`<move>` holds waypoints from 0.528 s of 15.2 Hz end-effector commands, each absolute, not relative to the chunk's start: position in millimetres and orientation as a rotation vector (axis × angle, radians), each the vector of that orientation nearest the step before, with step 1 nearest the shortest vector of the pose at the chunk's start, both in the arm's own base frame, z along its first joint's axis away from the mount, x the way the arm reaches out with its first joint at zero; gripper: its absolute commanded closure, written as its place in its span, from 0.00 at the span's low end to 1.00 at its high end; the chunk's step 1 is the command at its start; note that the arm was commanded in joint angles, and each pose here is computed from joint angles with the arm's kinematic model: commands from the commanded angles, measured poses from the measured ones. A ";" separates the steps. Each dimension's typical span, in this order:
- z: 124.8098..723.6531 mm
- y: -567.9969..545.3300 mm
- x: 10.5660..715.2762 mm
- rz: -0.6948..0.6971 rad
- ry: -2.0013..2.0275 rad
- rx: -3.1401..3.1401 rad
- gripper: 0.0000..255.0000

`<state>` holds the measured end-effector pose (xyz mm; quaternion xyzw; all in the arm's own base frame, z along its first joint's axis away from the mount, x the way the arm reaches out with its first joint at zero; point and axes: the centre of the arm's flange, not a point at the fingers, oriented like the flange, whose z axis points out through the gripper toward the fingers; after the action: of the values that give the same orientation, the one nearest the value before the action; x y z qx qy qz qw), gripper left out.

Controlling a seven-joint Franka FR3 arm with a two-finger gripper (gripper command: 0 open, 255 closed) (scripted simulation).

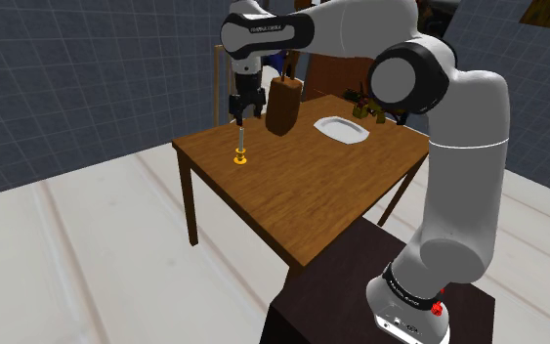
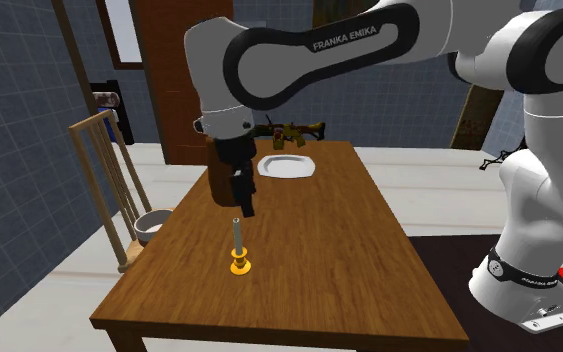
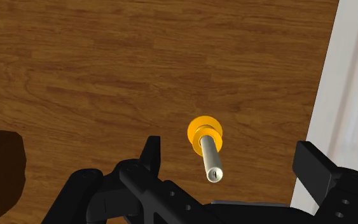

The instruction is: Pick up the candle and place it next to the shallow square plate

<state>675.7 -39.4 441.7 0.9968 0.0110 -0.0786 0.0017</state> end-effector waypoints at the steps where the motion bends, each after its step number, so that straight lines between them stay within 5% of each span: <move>1: 433.4 -40.7 702.6 -0.251 0.046 3.133 0.00; 8: 402.5 -41.1 711.3 -0.253 0.051 3.136 0.00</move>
<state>712.5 -40.4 406.9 0.9966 0.0161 -0.0805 -0.0024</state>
